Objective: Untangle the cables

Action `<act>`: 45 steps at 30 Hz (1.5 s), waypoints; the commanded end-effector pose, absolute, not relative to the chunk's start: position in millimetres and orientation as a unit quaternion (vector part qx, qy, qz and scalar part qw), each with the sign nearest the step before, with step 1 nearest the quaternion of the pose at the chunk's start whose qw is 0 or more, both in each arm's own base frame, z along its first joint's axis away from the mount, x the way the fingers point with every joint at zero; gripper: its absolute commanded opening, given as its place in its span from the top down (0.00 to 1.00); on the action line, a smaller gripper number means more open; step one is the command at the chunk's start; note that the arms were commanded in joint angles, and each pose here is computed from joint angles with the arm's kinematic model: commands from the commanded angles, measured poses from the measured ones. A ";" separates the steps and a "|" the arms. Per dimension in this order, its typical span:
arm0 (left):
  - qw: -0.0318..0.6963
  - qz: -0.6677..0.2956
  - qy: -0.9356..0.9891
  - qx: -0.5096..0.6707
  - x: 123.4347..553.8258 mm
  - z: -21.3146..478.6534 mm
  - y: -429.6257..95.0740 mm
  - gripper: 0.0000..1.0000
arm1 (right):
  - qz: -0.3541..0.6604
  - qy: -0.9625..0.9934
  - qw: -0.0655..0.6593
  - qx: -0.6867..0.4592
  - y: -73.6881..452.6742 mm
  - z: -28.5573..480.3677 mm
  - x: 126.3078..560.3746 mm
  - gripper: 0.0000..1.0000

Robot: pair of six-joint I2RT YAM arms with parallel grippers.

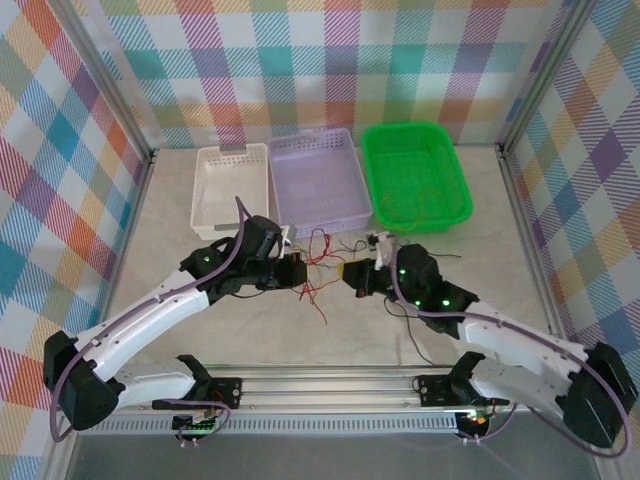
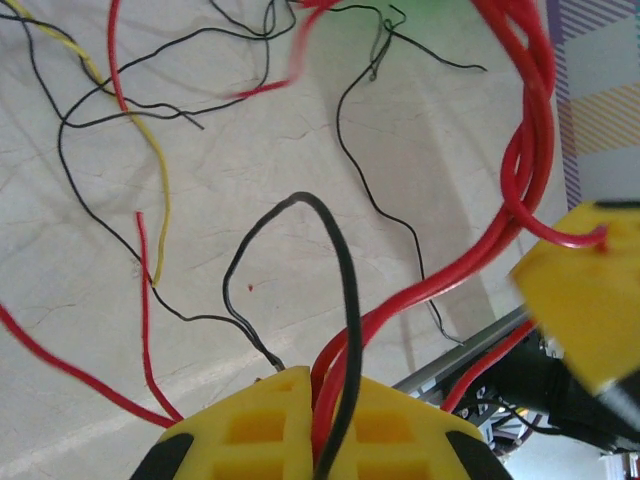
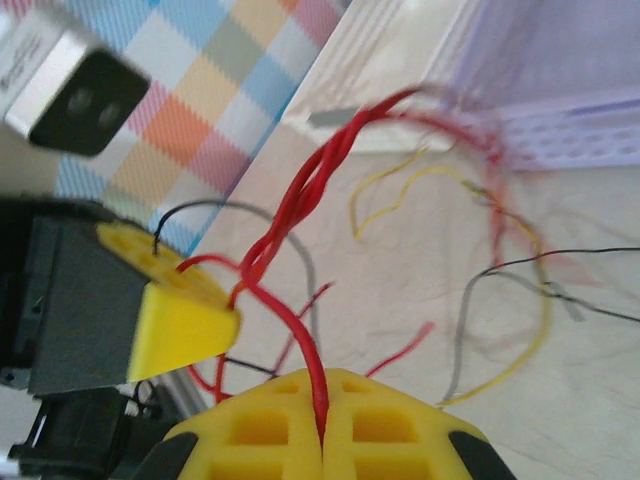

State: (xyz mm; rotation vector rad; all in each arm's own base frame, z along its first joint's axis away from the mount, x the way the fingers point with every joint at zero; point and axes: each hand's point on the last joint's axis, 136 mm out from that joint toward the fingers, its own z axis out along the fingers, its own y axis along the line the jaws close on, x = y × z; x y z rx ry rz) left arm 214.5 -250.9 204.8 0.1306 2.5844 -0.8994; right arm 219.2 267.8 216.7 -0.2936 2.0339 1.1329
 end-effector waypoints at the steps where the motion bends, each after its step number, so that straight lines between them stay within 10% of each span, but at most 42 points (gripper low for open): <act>1: 0.184 -0.274 0.942 0.052 200.5 188.2 -226.9 1.00 | 0.359 0.838 0.409 -0.033 211.3 190.6 238.0 1.00; 29: 0.185 -0.184 0.965 0.015 193.4 182.3 -126.4 1.00 | 0.167 0.829 0.532 0.045 64.4 297.9 226.9 1.00; 45: 0.188 -0.144 0.971 -0.028 211.7 166.2 -110.1 1.00 | 0.230 0.803 0.550 -0.030 88.5 418.9 205.7 1.00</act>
